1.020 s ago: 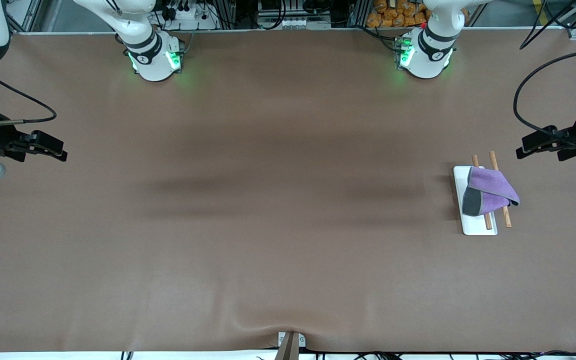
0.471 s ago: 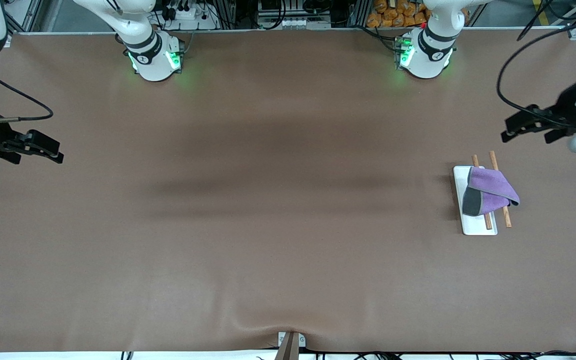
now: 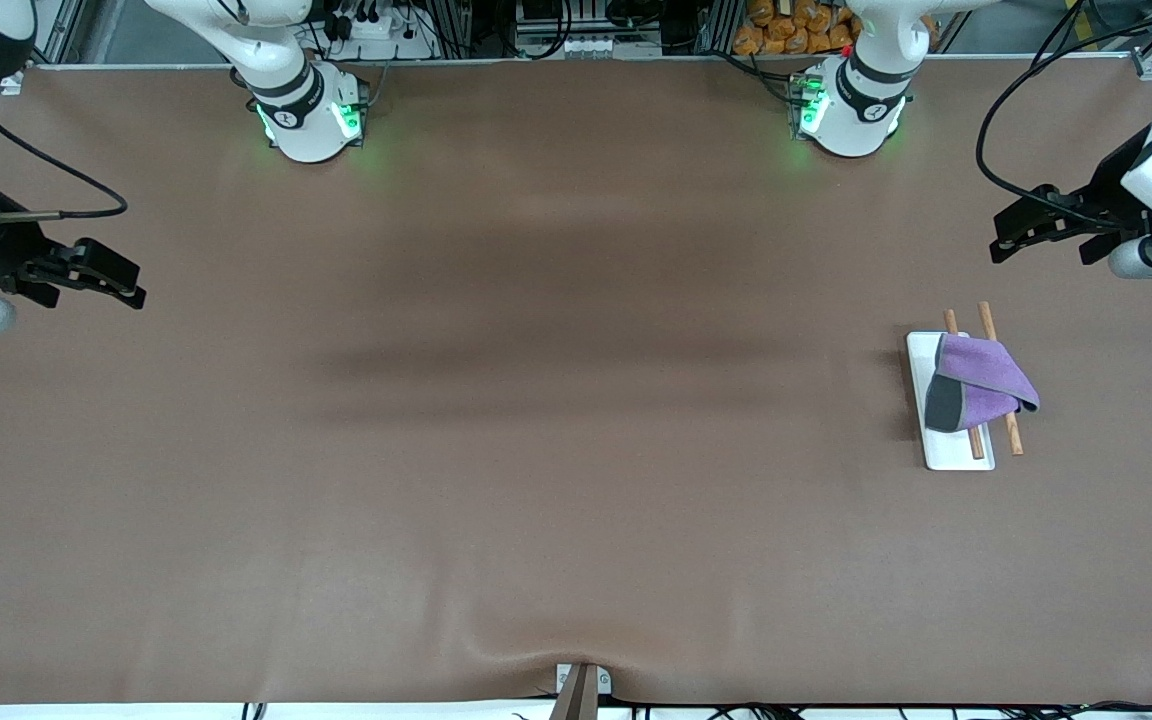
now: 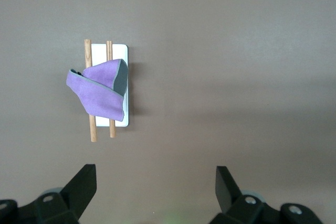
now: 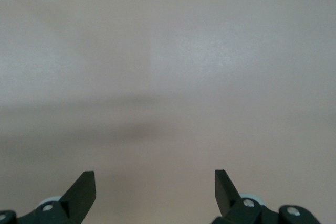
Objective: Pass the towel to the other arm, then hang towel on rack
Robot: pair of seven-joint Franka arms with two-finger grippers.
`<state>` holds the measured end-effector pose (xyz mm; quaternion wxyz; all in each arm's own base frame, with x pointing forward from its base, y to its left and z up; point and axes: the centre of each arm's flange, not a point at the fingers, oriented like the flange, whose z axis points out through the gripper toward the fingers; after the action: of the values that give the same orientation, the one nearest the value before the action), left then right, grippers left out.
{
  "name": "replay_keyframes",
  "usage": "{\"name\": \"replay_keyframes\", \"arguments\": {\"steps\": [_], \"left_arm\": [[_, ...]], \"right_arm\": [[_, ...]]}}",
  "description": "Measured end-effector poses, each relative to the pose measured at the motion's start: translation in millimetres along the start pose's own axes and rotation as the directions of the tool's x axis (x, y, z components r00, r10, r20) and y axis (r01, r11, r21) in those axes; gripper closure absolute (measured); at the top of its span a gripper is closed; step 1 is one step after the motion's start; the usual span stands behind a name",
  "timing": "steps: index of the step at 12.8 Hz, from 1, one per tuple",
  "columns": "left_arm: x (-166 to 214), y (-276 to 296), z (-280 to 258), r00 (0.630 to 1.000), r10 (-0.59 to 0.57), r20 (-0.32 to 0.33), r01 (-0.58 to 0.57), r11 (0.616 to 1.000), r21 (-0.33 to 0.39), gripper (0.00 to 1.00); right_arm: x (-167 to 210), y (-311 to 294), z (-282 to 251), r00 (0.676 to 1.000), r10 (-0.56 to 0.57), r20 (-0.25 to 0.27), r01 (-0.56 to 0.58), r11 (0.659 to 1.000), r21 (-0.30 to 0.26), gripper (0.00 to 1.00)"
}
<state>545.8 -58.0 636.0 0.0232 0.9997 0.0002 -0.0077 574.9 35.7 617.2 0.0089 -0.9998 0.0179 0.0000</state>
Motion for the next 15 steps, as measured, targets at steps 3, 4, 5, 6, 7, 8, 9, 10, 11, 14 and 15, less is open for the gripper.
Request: {"name": "replay_keyframes", "arguments": {"steps": [3, 4, 5, 6, 7, 8, 9, 10, 11, 14, 15], "left_arm": [[-1, -6, -5, 1.000, -0.010, -0.009, 0.010, 1.000, 0.000, 0.00], [-2, -6, -6, 1.000, -0.009, -0.012, 0.009, 1.000, 0.000, 0.00], [-2, -6, -7, 1.000, -0.009, -0.012, 0.009, 1.000, 0.003, 0.00], [-3, -7, -7, 1.000, -0.007, -0.009, 0.008, 1.000, 0.018, 0.00], [-4, -8, -6, 1.000, -0.006, -0.001, 0.006, 0.999, 0.040, 0.00], [-5, -9, -5, 1.000, -0.005, 0.005, 0.005, 0.998, 0.055, 0.00], [-5, -10, -5, 1.000, -0.006, 0.009, 0.005, 0.998, 0.061, 0.00], [-6, -10, -5, 1.000, -0.007, 0.011, 0.006, 0.998, 0.064, 0.00], [-6, -10, -6, 1.000, -0.007, 0.009, 0.006, 0.998, 0.064, 0.00], [-5, -15, -19, 1.000, -0.016, -0.019, 0.017, 0.998, 0.062, 0.00], [-5, -17, -22, 1.000, -0.019, -0.025, 0.020, 0.998, 0.061, 0.00]], "right_arm": [[0, 1, 1, 1.000, 0.004, 0.003, -0.004, 1.000, -0.001, 0.00], [0, -2, 1, 1.000, -0.001, 0.003, 0.001, 1.000, -0.001, 0.00], [-1, -9, 1, 1.000, -0.011, 0.003, 0.011, 1.000, -0.005, 0.00], [-2, -13, 1, 1.000, -0.014, 0.002, 0.014, 1.000, -0.011, 0.00], [-2, -13, 0, 1.000, -0.010, 0.001, 0.010, 1.000, -0.015, 0.00], [-2, -10, 0, 1.000, -0.004, 0.000, 0.004, 1.000, -0.018, 0.00], [-3, -6, 0, 1.000, 0.003, -0.001, -0.003, 1.000, -0.018, 0.00], [-3, -4, 0, 1.000, 0.006, -0.004, -0.006, 1.000, -0.018, 0.00], [-5, -3, 2, 1.000, 0.007, -0.012, -0.007, 1.000, -0.017, 0.00], [-14, -1, 5, 1.000, 0.007, -0.017, -0.008, 1.000, -0.015, 0.00], [-15, -1, 5, 1.000, 0.009, -0.021, -0.009, 1.000, -0.014, 0.00]]}}
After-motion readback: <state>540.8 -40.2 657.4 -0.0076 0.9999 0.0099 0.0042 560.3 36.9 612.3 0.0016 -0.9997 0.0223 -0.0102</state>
